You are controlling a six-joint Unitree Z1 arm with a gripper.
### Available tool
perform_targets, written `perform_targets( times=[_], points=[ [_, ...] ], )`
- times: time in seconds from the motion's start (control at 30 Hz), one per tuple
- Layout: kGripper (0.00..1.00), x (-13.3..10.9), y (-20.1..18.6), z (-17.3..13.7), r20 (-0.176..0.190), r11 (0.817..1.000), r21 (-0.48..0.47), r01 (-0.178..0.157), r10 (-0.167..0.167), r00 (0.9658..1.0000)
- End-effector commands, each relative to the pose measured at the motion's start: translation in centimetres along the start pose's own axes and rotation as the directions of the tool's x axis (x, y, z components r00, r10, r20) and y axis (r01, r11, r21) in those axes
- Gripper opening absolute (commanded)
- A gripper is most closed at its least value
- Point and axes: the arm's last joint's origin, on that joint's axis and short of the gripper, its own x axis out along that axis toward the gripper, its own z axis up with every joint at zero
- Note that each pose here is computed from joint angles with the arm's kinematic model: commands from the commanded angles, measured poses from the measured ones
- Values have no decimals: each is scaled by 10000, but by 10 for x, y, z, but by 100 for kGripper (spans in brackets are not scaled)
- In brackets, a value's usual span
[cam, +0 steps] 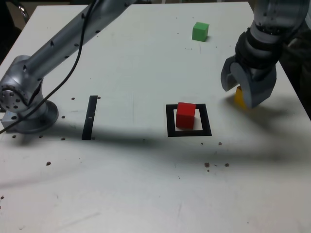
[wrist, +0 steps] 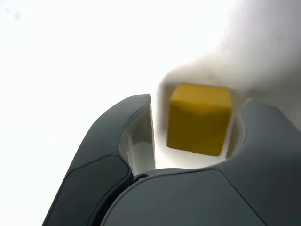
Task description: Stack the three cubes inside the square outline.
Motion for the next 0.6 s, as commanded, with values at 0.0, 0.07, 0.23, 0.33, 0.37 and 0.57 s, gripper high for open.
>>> perform_targets(
  times=[0.0, 0.07, 0.23, 0.33, 0.37, 0.57],
  points=[
    [28, 3, 0, 0, 46, 9999, -14, 130, -130, 9999],
    [23, 3, 0, 0, 101, 9998, -13, 173, -173, 9998],
    [17, 0, 0, 0, 203, 9997, -27, 222, -221, 9995],
    [16, -3, 0, -2, 241, 9997, -139, 201, -197, 9995],
    [16, -4, 0, -2, 250, 9996, -196, 182, -177, 9995],
    [15, -9, 0, -4, 274, 9985, -530, 131, -116, 9996]
  ],
)
